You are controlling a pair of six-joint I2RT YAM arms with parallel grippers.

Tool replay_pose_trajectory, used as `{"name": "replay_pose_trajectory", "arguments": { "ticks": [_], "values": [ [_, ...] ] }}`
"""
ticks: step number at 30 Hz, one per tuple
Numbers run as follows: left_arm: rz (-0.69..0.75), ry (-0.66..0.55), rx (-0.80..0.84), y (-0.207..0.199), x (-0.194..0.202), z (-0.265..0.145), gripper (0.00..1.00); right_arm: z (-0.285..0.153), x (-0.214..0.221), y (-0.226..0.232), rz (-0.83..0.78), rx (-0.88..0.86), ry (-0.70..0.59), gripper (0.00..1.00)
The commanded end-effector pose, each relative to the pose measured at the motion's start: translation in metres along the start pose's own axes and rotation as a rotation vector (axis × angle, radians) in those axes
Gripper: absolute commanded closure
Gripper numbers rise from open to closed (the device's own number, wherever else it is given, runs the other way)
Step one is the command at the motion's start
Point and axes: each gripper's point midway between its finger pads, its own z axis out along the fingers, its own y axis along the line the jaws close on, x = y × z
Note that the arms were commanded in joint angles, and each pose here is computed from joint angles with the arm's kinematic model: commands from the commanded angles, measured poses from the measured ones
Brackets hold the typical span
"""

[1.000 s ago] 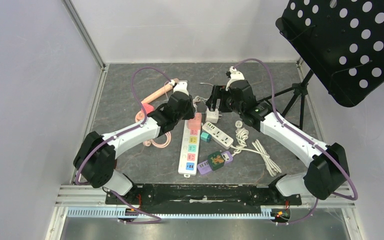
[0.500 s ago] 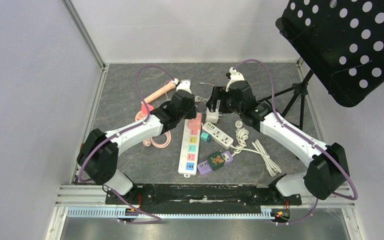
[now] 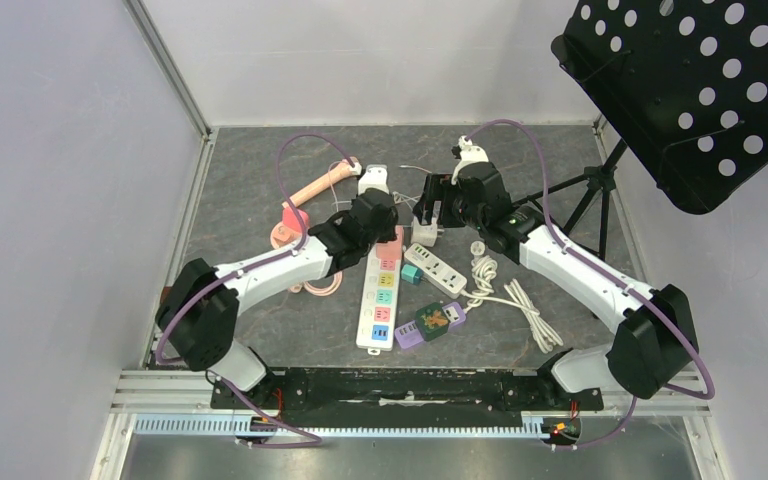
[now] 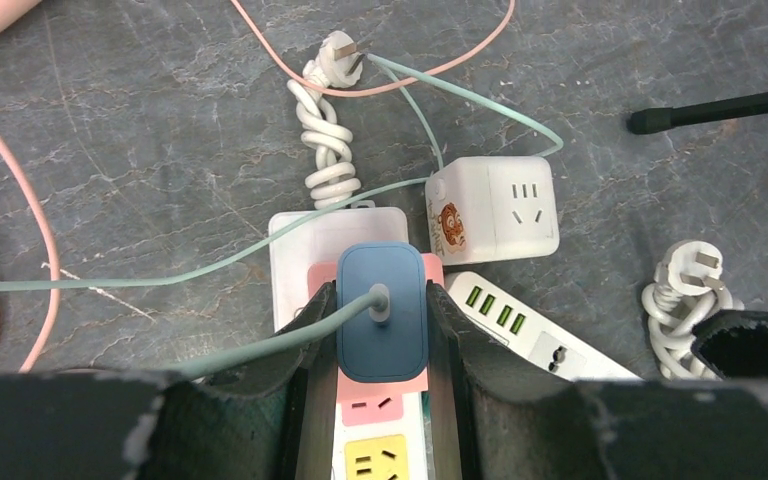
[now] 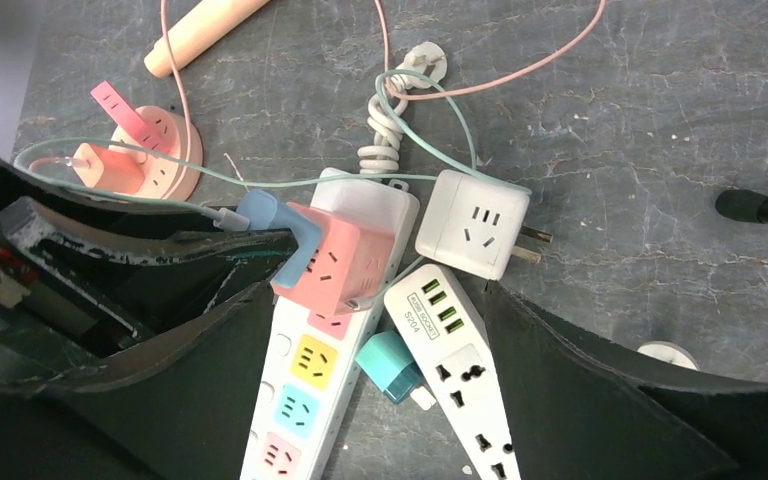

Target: Insert the plug

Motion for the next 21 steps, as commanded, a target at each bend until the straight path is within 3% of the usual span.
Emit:
{"name": "replay_pose_trajectory", "arguments": {
  "ticks": [1, 21],
  "values": [
    [0.119, 0.025, -0.13, 0.022, 0.032, 0.0, 0.98, -0.001, -0.004, -0.005, 0.002, 0.033, -0.024, 0.21],
    [0.259, 0.108, -0.285, 0.049, 0.112, 0.005, 0.98, 0.009, 0.036, -0.036, -0.011, 0.146, 0.11, 0.21]
  ]
}}
